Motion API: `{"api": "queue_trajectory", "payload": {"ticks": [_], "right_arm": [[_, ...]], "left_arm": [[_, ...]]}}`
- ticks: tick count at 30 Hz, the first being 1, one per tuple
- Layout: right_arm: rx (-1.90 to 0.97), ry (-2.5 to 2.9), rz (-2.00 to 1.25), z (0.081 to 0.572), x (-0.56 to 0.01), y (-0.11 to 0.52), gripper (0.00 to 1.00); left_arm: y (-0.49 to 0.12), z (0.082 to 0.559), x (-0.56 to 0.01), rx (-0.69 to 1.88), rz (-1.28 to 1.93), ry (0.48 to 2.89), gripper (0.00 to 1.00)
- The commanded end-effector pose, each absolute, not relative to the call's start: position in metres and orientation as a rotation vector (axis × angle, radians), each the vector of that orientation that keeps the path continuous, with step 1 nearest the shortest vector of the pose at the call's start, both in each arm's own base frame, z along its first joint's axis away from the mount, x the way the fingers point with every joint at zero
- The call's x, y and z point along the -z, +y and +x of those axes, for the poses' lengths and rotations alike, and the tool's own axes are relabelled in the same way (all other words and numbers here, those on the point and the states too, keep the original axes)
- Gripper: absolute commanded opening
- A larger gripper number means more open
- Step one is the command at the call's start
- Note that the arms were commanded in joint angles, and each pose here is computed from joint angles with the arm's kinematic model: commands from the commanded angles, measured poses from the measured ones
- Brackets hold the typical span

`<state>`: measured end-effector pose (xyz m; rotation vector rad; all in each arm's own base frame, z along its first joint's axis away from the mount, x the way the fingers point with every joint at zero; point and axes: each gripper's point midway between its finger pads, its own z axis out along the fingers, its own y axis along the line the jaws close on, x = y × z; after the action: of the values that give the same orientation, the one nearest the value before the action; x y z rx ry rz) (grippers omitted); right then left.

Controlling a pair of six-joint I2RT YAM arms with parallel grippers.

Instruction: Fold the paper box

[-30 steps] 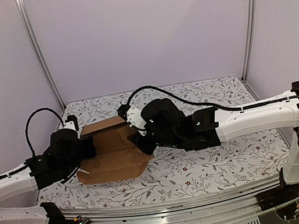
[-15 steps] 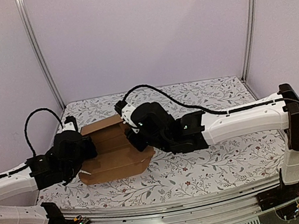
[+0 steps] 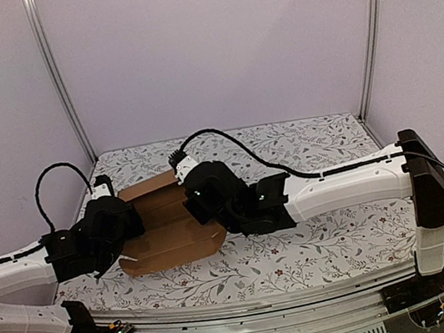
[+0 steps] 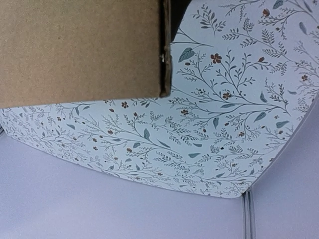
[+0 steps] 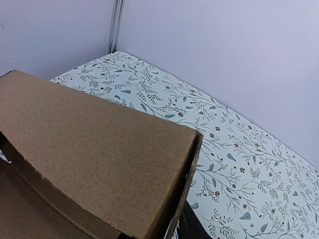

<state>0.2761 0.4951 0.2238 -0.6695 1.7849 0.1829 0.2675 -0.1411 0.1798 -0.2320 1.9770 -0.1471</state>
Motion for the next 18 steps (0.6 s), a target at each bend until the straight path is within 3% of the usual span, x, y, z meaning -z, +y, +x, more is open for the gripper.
{"api": "queue_trajectory", "payload": {"ticks": [1, 4, 10, 18], "right_arm": [[-0.176, 1.763, -0.596, 0.281, -0.228, 0.501, 0.15], [-0.175, 1.76, -0.583, 0.282, -0.227, 0.502, 0.0], [-0.182, 1.753, -0.57, 0.283, -0.224, 0.504, 0.0], [-0.16, 1.745, -0.562, 0.284, -0.219, 0.5, 0.0]], "left_arm": [[-0.148, 0.265, -0.189, 0.177, -0.255, 1.958, 0.0], [-0.148, 0.264, -0.187, 0.177, -0.256, 1.961, 0.0], [-0.155, 0.264, -0.178, 0.182, -0.239, 1.995, 0.0], [-0.162, 0.263, -0.174, 0.207, -0.222, 2.026, 0.42]]}}
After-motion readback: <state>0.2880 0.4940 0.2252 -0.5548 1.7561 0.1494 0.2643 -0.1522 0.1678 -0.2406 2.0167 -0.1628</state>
